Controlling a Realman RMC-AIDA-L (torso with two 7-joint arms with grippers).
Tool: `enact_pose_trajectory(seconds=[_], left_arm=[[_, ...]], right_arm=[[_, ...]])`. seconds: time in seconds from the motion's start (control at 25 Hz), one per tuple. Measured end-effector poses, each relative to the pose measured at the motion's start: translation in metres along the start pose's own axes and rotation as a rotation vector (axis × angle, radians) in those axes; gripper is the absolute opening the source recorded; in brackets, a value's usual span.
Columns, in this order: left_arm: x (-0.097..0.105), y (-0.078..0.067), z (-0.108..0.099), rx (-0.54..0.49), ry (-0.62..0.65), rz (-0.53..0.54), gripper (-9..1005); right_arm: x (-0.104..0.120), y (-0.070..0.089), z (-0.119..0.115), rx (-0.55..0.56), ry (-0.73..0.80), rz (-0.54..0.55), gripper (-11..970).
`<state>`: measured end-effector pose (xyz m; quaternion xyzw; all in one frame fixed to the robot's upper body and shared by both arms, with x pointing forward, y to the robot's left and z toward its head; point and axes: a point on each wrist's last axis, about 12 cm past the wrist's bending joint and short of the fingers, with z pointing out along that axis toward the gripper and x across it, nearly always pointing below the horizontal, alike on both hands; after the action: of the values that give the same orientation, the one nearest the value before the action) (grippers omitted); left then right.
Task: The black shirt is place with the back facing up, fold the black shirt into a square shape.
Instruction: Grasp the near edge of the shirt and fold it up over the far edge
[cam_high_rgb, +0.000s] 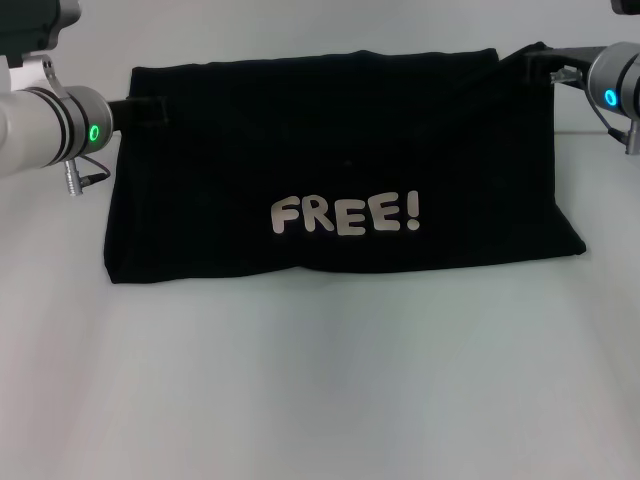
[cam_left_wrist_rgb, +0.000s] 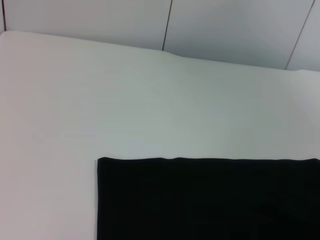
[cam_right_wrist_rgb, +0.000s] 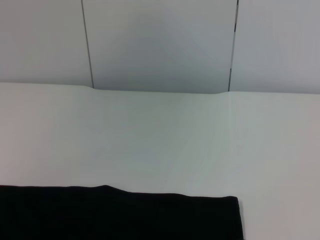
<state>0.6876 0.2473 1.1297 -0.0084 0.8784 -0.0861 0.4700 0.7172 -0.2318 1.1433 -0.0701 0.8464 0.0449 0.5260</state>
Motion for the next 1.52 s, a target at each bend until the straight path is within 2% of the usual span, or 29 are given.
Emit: enact_pose_trajectory(seconds=[0.16,0.6,0.92,1.04,1.28,1.4,1.52], left_arm=[[0.001,-0.006,0.001,0.012,0.010,0.040,50],[0.013,-0.024,0.007,0.036,0.041,0.116,49],[0.011,-0.029,0.006,0.063,0.058,0.068,162],[0.005,-0.022,-0.004,0.091,0.083,0.000,204],[0.008,0.000,-0.030,0.214,0.207,-0.161,394],[0.017,0.018,-0.044,0.311,0.275,-0.257,539],[0.026,0.037,-0.058,0.415,0.283,-0.328,680]], right_arm=[[-0.001,0.001,0.000,0.001,-0.002,-0.004,209],[0.018,0.004,0.002,0.016,0.039,-0.048,223],[0.018,0.005,0.001,-0.034,0.082,-0.089,234],[0.016,0.003,-0.003,-0.079,0.096,-0.055,300],[0.013,-0.008,-0.020,-0.203,0.135,0.091,433],[0.013,-0.017,-0.031,-0.246,0.143,0.183,517],[0.016,-0.027,-0.040,-0.277,0.159,0.263,636]])
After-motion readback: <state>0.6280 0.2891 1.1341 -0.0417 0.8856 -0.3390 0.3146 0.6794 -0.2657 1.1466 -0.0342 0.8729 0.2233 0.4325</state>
